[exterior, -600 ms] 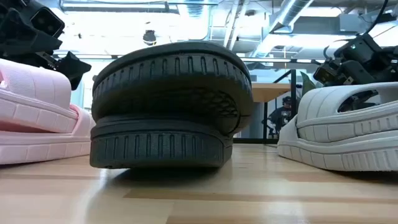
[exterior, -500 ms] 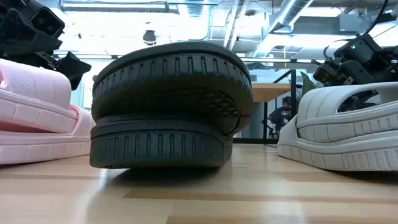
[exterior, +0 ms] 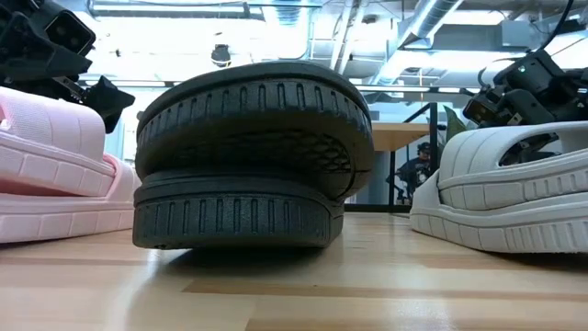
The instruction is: Pick and place slides into the shelf
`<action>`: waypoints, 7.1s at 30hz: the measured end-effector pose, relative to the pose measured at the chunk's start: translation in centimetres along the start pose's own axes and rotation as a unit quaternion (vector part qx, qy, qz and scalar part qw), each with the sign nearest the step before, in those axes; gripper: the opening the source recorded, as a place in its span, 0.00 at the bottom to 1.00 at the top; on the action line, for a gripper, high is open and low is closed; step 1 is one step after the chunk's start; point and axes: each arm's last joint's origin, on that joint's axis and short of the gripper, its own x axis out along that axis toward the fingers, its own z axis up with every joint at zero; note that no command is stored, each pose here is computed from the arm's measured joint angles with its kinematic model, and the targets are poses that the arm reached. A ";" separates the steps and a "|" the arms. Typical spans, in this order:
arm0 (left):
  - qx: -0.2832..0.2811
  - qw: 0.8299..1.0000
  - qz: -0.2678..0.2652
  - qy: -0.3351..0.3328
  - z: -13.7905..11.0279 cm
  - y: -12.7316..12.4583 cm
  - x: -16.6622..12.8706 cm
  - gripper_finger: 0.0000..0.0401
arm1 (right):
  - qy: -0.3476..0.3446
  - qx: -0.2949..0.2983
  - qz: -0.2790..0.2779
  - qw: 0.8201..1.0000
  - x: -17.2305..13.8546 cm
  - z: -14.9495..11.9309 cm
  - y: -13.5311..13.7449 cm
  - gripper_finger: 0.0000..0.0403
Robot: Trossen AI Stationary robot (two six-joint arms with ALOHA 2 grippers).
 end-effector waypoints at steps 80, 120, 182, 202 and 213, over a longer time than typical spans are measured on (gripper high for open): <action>-0.076 0.890 0.400 -0.206 2.4 1.8 -1.4 0.71 | -0.070 -0.061 -0.018 0.996 0.0 1.5 0.2 0.00; -0.097 0.924 0.316 -0.191 2.6 1.4 -1.0 0.71 | -0.223 0.116 0.075 0.965 0.0 4.7 3.2 0.00; -0.084 0.978 0.190 -0.005 19.9 -3.3 -7.8 0.71 | -0.133 -0.144 -0.036 0.980 -21.6 18.6 17.1 0.00; -0.169 0.967 0.167 0.093 15.9 -3.0 -4.9 0.71 | -0.098 0.157 0.040 0.982 -15.2 8.2 11.6 0.00; -0.197 0.968 0.145 0.060 11.5 -3.1 -2.8 0.71 | -0.041 0.229 0.048 0.971 -12.7 5.6 9.3 0.00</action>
